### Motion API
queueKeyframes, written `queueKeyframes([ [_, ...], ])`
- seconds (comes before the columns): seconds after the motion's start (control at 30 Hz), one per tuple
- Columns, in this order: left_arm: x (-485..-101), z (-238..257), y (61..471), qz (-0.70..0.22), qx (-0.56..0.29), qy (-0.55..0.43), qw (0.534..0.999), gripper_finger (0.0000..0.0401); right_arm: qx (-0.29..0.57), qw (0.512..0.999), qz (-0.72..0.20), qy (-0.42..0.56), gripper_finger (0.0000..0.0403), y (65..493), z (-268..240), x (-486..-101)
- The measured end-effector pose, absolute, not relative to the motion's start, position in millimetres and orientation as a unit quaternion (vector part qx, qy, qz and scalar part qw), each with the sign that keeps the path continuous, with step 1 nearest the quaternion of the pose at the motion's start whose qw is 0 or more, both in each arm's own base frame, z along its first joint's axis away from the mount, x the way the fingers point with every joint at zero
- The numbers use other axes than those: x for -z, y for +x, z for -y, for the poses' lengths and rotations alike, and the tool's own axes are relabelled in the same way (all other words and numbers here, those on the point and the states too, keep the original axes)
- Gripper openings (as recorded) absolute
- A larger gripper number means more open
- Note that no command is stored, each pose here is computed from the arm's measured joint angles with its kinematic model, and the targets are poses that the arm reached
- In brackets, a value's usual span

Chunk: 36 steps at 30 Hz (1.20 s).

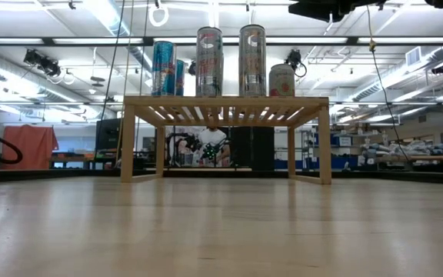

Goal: Place canned beverage on shelf
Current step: Put the pink white soda can on the shelf aligned with the other pink white soda can

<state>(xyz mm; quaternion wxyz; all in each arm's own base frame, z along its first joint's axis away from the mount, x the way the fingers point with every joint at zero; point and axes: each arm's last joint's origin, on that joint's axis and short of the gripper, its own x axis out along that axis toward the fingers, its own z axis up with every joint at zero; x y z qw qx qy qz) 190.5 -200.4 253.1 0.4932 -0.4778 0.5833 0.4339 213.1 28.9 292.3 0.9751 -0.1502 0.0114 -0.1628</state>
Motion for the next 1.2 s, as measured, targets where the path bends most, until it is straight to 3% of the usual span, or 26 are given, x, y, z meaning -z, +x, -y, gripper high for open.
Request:
queueKeyframes([
  [0.13, -254.3, 201.2, 190.3, -0.589, -0.425, -0.472, 0.499, 0.0131, 0.163, 0.975, -0.011, -0.150, 0.0383, 213.1, -28.9, -292.3],
  [0.43, -263.8, 204.1, 195.7, -0.567, -0.409, -0.480, 0.530, 0.0149, 0.162, 0.975, -0.015, -0.152, 0.0383, 213.1, -28.9, -291.6],
  [1.2, -273.8, 188.0, 200.4, -0.566, -0.392, -0.472, 0.550, 0.0151, 0.158, 0.975, -0.016, -0.152, 0.0383, 213.2, -29.1, -291.3],
])
